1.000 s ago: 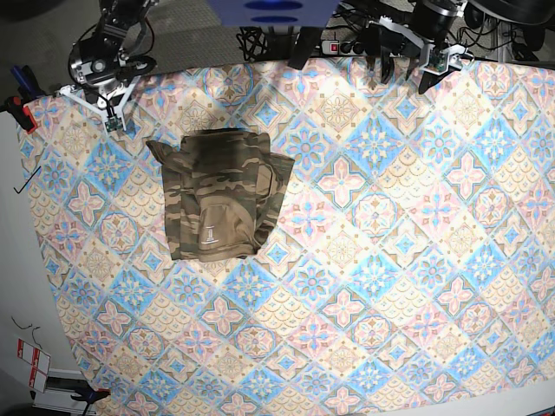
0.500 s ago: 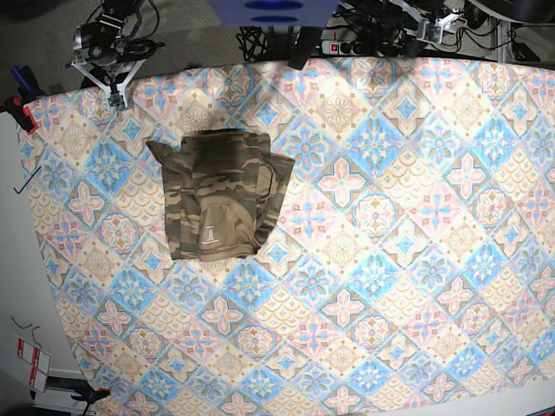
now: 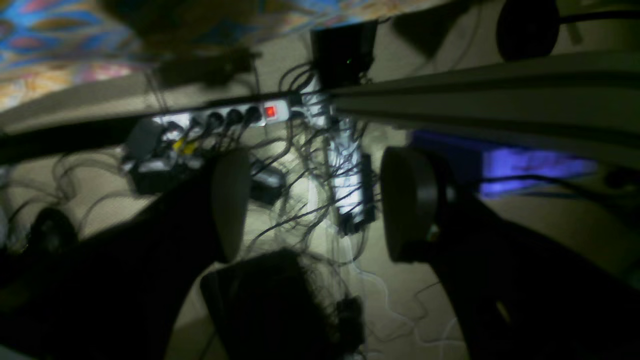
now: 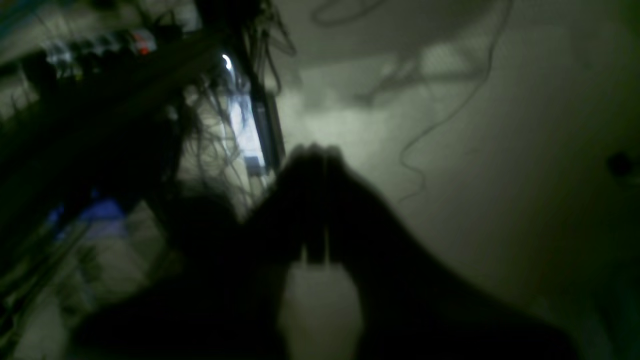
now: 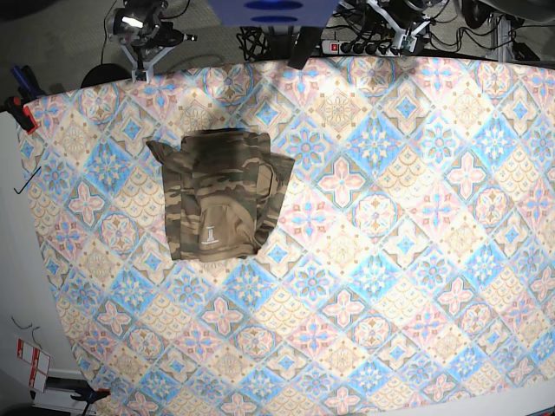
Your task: Fold the T-shirt properly
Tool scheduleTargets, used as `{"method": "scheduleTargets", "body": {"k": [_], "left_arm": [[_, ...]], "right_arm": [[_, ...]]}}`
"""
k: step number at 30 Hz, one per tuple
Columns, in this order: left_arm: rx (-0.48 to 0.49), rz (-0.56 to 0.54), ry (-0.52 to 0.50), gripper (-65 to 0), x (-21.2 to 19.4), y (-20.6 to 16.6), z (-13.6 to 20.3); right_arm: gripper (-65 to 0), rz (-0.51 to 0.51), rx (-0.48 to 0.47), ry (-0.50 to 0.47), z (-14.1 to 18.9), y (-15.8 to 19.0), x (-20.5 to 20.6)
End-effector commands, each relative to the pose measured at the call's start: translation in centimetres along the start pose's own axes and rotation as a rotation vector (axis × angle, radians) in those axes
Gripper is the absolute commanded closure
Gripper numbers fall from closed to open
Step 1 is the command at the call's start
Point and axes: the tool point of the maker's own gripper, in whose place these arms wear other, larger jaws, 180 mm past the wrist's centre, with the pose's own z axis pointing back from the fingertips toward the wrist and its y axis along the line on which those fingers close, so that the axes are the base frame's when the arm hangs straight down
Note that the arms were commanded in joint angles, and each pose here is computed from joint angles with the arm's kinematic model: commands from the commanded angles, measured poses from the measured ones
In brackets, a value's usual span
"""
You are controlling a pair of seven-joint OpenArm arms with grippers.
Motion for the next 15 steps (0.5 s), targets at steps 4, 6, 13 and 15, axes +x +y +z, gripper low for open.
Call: {"method": "scheduleTargets", "body": {"k": [4,6,13,15], "left_arm": [[0.035,0.034,0.05,-40.6,-1.8,2.0,-0.3],[0.04,0.051,0.057,-40.6,-2.0,2.2,-0.5],[0.164,-0.093,0.007,-40.6,3.4,5.0,-2.5],[0.231,-0.188,0.021,-40.6,4.1,6.3,-2.5]], "right_arm": [[-0.2,-0.107,0.012,-0.017,-2.5,1.0,-0.4],[-0.2,-0.136,-0.016,-0.047,-3.6,0.6,0.2],[-0.2,-0.169,-0.143,-0.043,-7.6,1.2,-1.4],[-0.4,-0.128,-0.236,-0.075,-7.4,-0.1,-1.5]]}}
